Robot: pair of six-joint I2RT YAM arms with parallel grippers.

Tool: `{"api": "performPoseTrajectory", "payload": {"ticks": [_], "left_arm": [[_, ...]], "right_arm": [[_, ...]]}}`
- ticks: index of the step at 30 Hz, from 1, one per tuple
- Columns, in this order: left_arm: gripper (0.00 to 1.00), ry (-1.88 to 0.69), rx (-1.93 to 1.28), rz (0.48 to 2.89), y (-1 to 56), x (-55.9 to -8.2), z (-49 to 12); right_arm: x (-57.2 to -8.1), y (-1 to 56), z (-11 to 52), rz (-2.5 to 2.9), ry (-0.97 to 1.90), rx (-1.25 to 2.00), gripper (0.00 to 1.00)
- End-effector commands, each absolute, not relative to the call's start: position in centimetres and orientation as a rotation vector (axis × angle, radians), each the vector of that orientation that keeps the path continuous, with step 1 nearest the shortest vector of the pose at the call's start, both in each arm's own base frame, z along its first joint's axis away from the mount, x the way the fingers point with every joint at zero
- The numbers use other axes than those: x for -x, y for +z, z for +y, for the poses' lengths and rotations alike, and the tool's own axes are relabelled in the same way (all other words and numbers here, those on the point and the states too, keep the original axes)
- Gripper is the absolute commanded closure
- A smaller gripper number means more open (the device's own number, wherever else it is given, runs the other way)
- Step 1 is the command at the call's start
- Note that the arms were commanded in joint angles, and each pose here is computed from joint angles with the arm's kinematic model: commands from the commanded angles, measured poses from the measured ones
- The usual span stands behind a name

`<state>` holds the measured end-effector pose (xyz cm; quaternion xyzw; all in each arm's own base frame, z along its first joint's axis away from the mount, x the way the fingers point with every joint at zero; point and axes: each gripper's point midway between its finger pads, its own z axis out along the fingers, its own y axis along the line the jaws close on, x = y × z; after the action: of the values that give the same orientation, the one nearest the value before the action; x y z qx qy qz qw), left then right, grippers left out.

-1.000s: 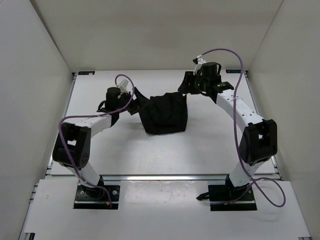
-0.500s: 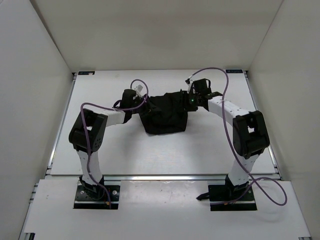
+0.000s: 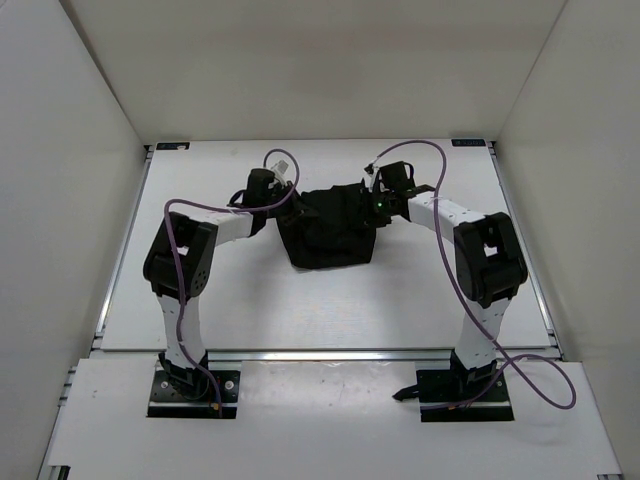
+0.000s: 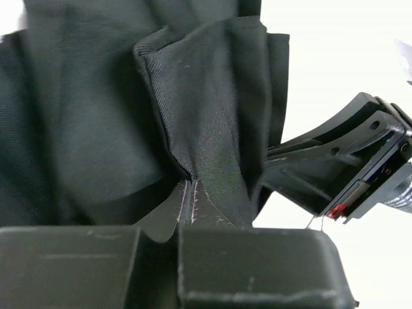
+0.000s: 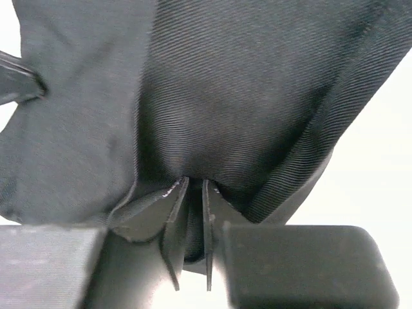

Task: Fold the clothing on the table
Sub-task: Fold the skirt

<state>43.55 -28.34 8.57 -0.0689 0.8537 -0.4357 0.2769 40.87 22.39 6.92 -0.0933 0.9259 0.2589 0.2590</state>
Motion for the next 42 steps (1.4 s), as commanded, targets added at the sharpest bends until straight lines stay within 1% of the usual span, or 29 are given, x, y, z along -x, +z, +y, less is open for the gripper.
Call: {"api": "performPoseTrajectory", "payload": {"ticks": [1, 3, 5, 7, 10, 15, 17, 18, 20, 21, 22, 23, 24, 26, 28, 29, 30, 33, 38, 40, 42], "left_arm": [[1.0, -1.138, 0.195, 2.232, 11.3, -44.0, -25.4], [1.0, -1.121, 0.213, 2.219, 12.0, -44.0, -23.8], [1.0, -1.103, 0.202, 2.232, 11.8, -43.7, -23.1], [1.0, -1.062, 0.193, 2.228, 12.4, -43.8, -22.3], [1.0, -1.006, 0.186, 2.245, 11.9, -43.6, -21.4], [1.0, -1.018, 0.207, 2.306, 9.9, -42.6, -21.2], [0.61, -1.04, 0.181, 2.314, 9.9, -42.3, -21.8], [0.56, -1.031, 0.174, 2.316, 10.0, -42.4, -21.6], [0.35, -1.019, 0.136, 2.301, 11.0, -42.3, -21.9], [0.31, -1.006, 0.12, 2.286, 11.5, -42.5, -21.8], [0.24, -1.001, 0.107, 2.291, 12.0, -42.1, -21.9], [0.2, -0.994, 0.089, 2.273, 13.0, -41.9, -21.8], [0.2, -0.979, 0.101, 2.291, 12.7, -41.4, -21.7], [0.2, -0.981, 0.088, 2.245, 14.5, -40.7, -21.8], [0.21, -0.997, 0.112, 2.263, 13.7, -39.2, -22.0], [0.24, -1.011, 0.12, 2.277, 13.3, -38.2, -22.2], [0.28, -1.036, 0.1, 2.234, 14.0, -38.1, -22.9], [0.3, -1.065, 0.123, 2.268, 12.3, -37.0, -23.7], [0.27, -1.041, 0.134, 2.293, 10.8, -36.4, -24.0], [0.26, -1.045, 0.15, 2.302, 10.1, -36.2, -24.0], [0.28, -1.045, 0.177, 2.299, 9.5, -36.6, -23.7]], "right_arm": [[-41.8, 6.7, 21.9, 2.49, 0.704, 0.242, 0.89], [-41.9, 6.1, 21.6, 2.498, 0.692, 0.249, 0.91], [-41.9, 5.7, 21.5, 2.507, 0.682, 0.256, 0.95], [-41.9, 5.2, 21.6, 2.518, 0.684, 0.245, 0.97], [-41.7, 4.6, 21.6, 2.529, 0.691, 0.242, 0.97], [-41.5, 4.3, 21.5, 2.541, 0.692, 0.236, 0.95], [-41.6, 4.8, 21.7, 2.534, 0.703, 0.23, 0.93], [-41.7, 5.6, 22.0, 2.514, 0.73, 0.24, 0.9], [-42.1, 7.5, 22.6, 2.47, 0.75, 0.255, 0.8], [-42.1, 8.3, 22.7, 2.458, 0.748, 0.25, 0.78], [-42.0, 9.1, 23.0, 2.444, 0.761, 0.254, 0.72], [-42.0, 10.2, 23.3, 2.41, 0.781, 0.27, 0.67], [-41.9, 10.6, 23.6, 2.399, 0.783, 0.282, 0.65], [-41.9, 12.2, 24.3, 2.357, 0.776, 0.309, 0.58], [-41.8, 12.4, 24.2, 2.358, 0.755, 0.313, 0.55], [-41.6, 12.4, 24.3, 2.355, 0.764, 0.311, 0.56], [-41.7, 12.2, 24.3, 2.358, 0.761, 0.314, 0.59], [-41.8, 11.4, 24.2, 2.39, 0.78, 0.304, 0.68], [-42.0, 10.2, 24.1, 2.433, 0.76, 0.309, 0.68], [-42.4, 10.2, 24.5, 2.424, 0.767, 0.323, 0.66], [-42.6, 10.2, 24.8, 2.426, 0.775, 0.321, 0.67]]}}
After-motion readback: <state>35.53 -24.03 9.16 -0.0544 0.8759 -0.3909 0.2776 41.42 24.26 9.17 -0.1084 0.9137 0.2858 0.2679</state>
